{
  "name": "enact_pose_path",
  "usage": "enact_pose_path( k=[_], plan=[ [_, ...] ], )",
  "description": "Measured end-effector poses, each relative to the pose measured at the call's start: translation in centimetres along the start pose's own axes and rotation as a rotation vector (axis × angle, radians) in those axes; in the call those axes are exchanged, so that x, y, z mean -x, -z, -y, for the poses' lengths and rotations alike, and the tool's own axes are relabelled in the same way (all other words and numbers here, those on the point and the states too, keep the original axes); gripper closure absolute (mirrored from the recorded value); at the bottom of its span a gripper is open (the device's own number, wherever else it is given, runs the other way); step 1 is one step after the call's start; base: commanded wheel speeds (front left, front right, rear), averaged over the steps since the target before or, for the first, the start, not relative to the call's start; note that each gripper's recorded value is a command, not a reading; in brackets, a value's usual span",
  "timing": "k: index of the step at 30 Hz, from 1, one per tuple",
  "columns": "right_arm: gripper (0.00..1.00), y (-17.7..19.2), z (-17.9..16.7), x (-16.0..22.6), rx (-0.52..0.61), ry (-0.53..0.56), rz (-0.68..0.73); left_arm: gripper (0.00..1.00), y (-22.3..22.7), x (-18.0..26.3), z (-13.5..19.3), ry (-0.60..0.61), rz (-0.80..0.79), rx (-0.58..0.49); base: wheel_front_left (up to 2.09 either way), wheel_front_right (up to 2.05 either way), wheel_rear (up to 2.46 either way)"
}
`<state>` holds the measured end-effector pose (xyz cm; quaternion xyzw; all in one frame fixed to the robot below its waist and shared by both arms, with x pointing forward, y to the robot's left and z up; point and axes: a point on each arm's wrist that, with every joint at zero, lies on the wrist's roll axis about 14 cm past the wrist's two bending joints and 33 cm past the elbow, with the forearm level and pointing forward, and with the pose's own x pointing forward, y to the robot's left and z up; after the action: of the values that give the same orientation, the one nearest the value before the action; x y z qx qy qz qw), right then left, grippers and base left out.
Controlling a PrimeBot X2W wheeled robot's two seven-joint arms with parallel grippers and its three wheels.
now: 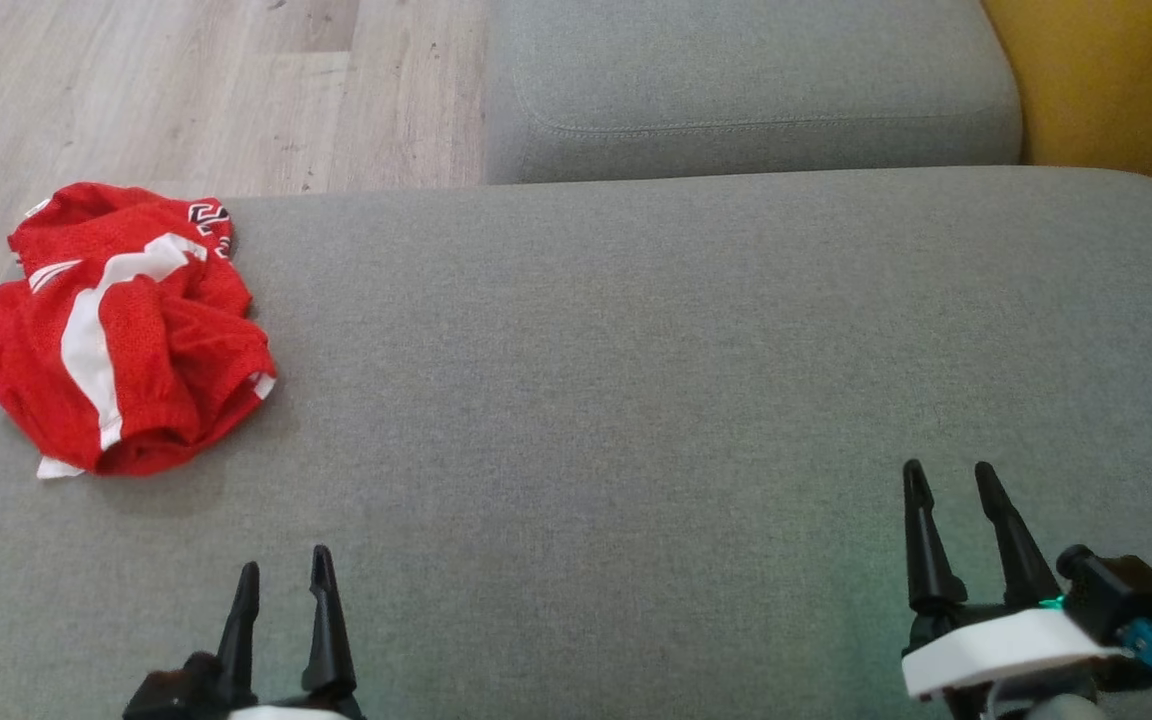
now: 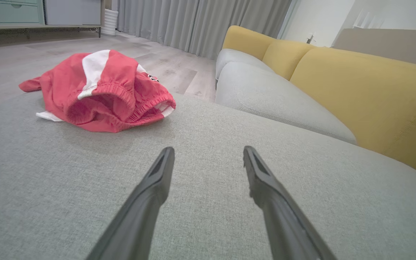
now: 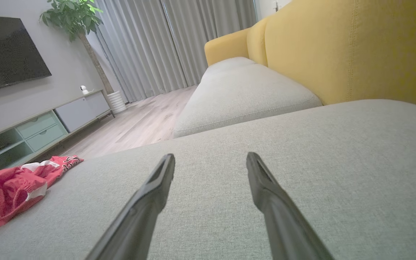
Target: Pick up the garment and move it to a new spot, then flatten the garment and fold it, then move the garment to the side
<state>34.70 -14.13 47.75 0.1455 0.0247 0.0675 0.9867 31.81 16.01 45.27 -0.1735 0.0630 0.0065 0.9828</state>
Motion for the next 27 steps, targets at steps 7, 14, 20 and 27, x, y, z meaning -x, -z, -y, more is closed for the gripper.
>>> enact_pose_path(
  k=[7, 14, 20, 27],
  plan=[
    [0.00, 0.0, -0.5, 0.0, 0.086, -0.025, 0.002, 0.00, 0.4, 0.2, -0.1, -0.001, -0.004, -0.064, 0.00, 0.00, 0.00],
    [0.00, 0.5, -1.3, 0.2, 0.163, -0.060, -0.005, 0.00, 0.7, 0.5, -0.2, 0.000, -0.001, -0.123, 0.00, 0.00, 0.00],
    [0.00, 1.4, -1.5, 0.8, 0.210, -0.075, -0.025, 0.00, 1.6, 1.2, -0.2, -0.002, -0.016, -0.165, 0.00, 0.00, 0.00],
    [0.00, 1.7, -1.4, 0.9, 0.210, -0.073, -0.034, 0.00, 1.9, 1.4, -0.4, -0.009, -0.025, -0.167, 0.00, 0.00, 0.00]
  ],
)
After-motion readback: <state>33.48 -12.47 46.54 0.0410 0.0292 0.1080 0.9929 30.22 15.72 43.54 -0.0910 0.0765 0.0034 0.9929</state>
